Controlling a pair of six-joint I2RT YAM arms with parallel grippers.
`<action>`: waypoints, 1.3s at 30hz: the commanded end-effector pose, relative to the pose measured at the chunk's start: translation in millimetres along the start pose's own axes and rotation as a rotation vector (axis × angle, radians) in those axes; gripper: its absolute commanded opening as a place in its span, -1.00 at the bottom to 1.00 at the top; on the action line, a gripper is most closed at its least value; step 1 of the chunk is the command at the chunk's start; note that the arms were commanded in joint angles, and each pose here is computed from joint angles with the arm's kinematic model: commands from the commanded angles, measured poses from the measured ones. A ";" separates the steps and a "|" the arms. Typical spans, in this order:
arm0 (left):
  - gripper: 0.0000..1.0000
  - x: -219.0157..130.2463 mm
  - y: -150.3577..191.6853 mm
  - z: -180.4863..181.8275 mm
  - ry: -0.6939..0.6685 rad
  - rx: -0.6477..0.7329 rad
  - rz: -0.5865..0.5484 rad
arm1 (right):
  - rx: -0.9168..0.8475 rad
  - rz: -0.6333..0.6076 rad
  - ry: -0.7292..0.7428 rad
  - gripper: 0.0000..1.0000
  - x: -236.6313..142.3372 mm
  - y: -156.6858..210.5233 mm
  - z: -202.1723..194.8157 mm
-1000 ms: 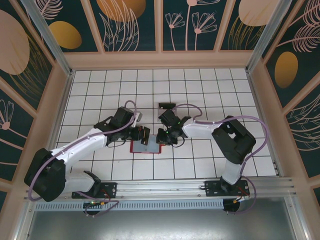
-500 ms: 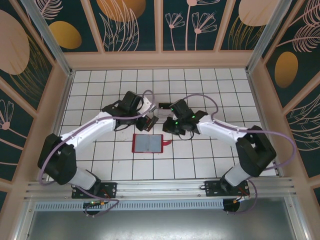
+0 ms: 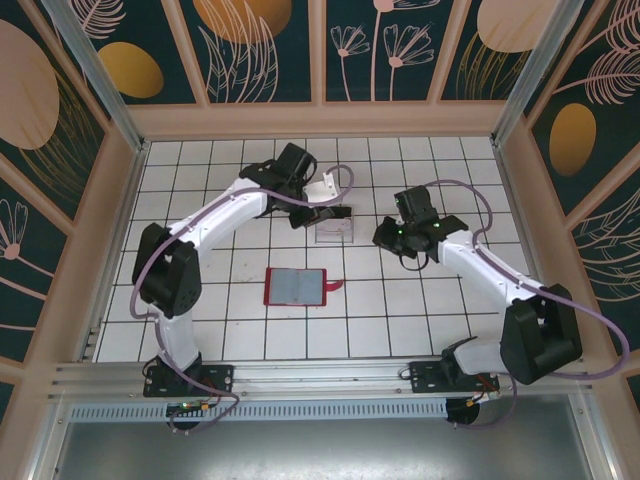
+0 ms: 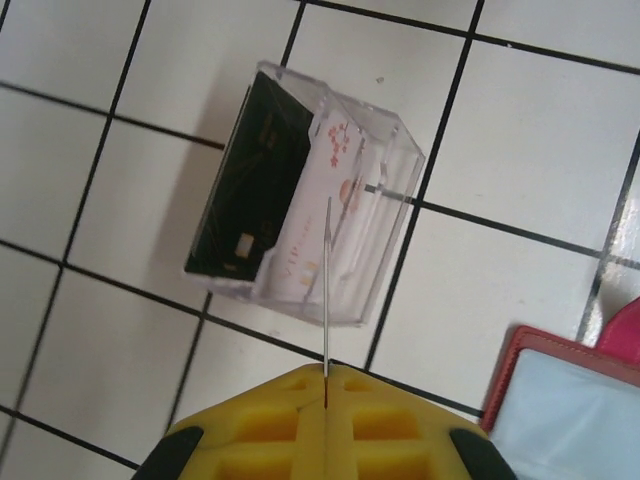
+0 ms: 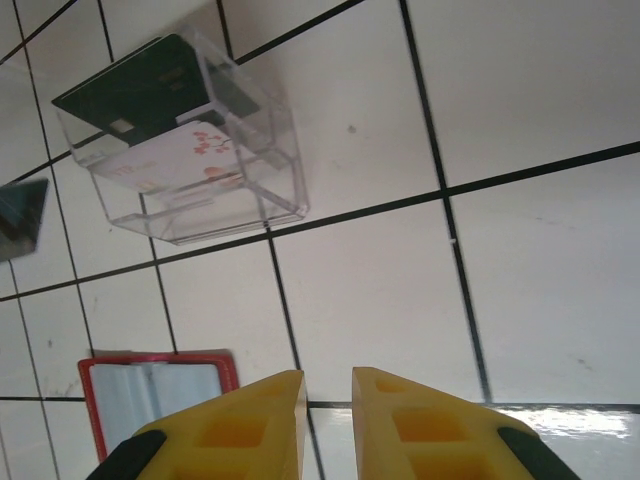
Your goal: Take the credit cards out of the card holder
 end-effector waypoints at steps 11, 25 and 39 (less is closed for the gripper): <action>-1.00 22.5 -28.0 24.2 0.129 0.239 0.053 | 0.025 -0.016 0.029 -0.59 -14.5 5.2 -27.9; -1.00 56.6 -24.1 31.5 0.123 0.255 0.067 | 0.048 -0.022 0.023 -0.59 -18.3 2.9 -35.7; -0.95 87.8 -21.7 30.9 0.080 0.276 0.127 | 0.057 -0.003 0.014 -0.60 -14.2 8.6 -38.4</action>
Point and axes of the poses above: each hand's point on the last joint's axis, 136 mm out from that joint toward the fingers, its own x axis out along the fingers, its own z axis along the line the jaws close on, y = z × x, the point moved 3 cm from there along -x, back along the fingers, and after that the axes turned 6 degrees about x, right-handed, at the moved point
